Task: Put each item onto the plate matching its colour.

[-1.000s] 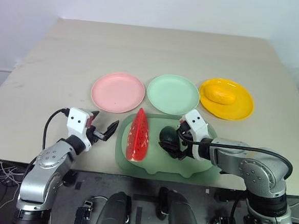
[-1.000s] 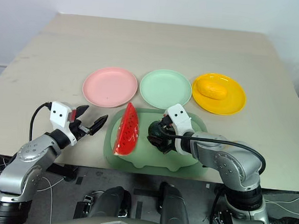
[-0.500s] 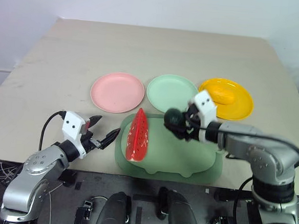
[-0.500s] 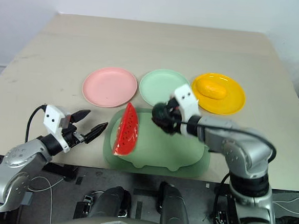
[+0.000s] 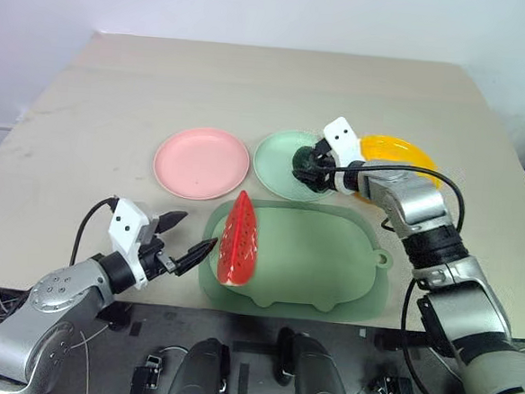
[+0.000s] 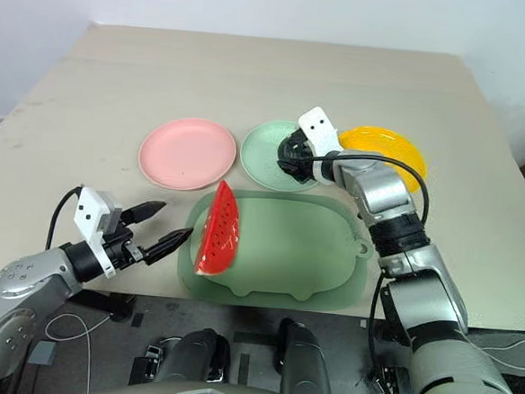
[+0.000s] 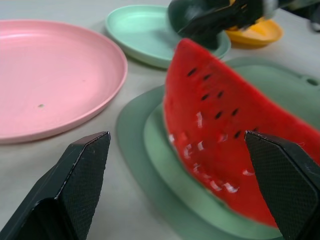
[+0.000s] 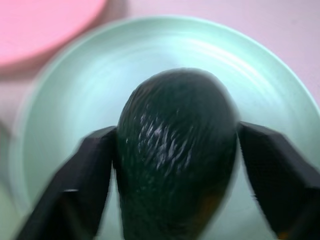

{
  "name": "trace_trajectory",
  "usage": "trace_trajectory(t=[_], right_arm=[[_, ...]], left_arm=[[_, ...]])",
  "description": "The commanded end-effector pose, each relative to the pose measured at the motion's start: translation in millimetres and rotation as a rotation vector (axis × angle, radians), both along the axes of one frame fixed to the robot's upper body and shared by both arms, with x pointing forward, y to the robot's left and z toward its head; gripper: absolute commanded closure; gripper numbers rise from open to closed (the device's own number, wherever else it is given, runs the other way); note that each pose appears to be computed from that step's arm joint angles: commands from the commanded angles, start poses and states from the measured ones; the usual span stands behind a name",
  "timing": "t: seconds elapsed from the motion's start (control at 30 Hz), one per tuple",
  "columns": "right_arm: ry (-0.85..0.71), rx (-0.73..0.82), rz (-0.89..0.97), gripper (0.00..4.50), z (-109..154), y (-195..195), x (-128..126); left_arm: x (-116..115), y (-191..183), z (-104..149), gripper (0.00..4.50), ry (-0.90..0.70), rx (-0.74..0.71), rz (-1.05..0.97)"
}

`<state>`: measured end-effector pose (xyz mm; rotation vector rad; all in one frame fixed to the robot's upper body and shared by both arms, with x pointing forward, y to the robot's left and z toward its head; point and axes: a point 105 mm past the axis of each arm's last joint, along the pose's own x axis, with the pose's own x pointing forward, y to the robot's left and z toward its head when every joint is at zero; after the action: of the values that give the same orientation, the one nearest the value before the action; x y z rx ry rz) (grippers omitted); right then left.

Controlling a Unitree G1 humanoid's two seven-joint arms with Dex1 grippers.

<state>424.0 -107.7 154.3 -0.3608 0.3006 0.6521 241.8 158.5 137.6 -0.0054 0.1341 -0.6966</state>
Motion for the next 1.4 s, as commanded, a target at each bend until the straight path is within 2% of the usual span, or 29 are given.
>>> trace_trajectory(t=[0.03,0.27,0.5,0.63,0.77,1.13,1.3,1.4], right_arm=[[-0.116,-0.008,0.020,0.03,23,-1,9],[-0.262,0.085,0.043,0.03,57,-4,-3],[-0.313,0.138,0.027,0.03,64,-9,-17],[-0.324,0.140,0.043,0.03,63,-4,-23],[-0.329,0.155,0.043,0.03,64,-1,-25],[-0.332,0.135,0.003,0.03,57,-8,-27],[-0.359,0.146,0.002,0.00,63,-10,-30],[-0.374,0.232,0.019,0.00,74,-17,-40]], left_arm=[[-11,-10,19,0.00,-0.026,-0.056,-0.030],[-15,-28,40,0.00,-0.007,-0.048,-0.053],[-20,-59,46,0.00,0.032,0.039,-0.121],[-13,-61,31,0.00,0.115,0.132,-0.091],[-3,-64,13,0.00,0.227,0.140,-0.026],[12,-81,-15,0.00,0.346,0.191,0.014],[16,-83,-14,1.01,0.332,0.203,0.004],[17,-83,-5,1.13,0.298,0.190,0.000]])
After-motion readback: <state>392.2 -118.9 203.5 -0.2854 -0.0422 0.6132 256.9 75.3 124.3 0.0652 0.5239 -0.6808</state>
